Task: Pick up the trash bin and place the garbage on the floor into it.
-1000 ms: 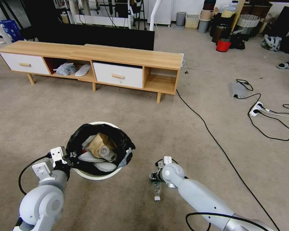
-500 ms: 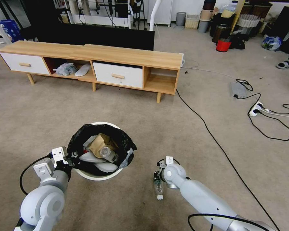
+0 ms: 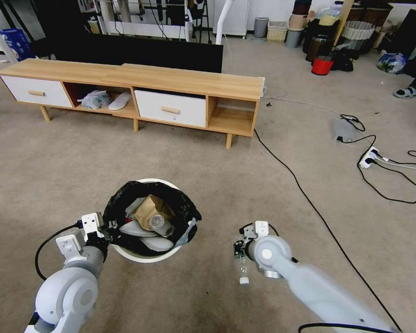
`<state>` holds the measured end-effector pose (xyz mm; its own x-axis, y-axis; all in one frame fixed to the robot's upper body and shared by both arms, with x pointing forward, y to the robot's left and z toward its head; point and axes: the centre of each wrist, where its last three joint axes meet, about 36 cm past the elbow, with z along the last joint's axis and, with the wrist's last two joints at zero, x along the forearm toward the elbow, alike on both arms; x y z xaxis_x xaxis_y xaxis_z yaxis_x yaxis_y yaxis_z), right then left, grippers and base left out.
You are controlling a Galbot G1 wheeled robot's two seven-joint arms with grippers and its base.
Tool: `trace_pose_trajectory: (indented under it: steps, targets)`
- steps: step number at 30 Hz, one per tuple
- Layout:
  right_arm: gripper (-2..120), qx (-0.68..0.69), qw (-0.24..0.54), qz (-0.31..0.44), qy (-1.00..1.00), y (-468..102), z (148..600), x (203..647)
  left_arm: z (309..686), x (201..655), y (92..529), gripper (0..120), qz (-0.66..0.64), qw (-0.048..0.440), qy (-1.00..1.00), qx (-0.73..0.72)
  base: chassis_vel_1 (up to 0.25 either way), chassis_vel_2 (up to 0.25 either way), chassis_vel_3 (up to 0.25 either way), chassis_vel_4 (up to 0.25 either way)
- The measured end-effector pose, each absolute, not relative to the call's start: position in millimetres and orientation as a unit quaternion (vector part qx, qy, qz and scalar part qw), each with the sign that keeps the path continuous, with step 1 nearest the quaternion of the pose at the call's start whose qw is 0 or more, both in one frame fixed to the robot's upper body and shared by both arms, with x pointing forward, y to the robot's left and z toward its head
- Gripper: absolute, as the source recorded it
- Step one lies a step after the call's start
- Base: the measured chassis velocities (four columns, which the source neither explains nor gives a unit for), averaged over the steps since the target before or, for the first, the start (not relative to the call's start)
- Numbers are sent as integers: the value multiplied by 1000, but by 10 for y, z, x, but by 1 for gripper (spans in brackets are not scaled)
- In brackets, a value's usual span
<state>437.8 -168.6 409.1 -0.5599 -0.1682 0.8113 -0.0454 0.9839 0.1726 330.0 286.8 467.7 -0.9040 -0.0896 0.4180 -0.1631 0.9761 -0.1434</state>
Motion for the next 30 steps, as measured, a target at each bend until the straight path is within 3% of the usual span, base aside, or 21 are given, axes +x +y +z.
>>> trace_pose_trajectory:
  steps: [8,14,16,30]
  targets:
    - [17,62,373,-71,-923,-1932,4607,4238,4668,3301,2844,0,90,230,-968,52,0,0,0,0]
    - [17,87,237,-46,-966,-2173,5047,4073,4687,3339,2764,0,81,248,-965,24,0,0,0,0]
    - [17,103,181,-6,-978,-2264,5195,3976,4681,3373,2724,0,76,255,-964,9,0,0,0,0]
    - [17,166,36,58,-984,-2357,5620,3733,4720,3469,2629,0,88,284,-955,-23,0,0,0,0]
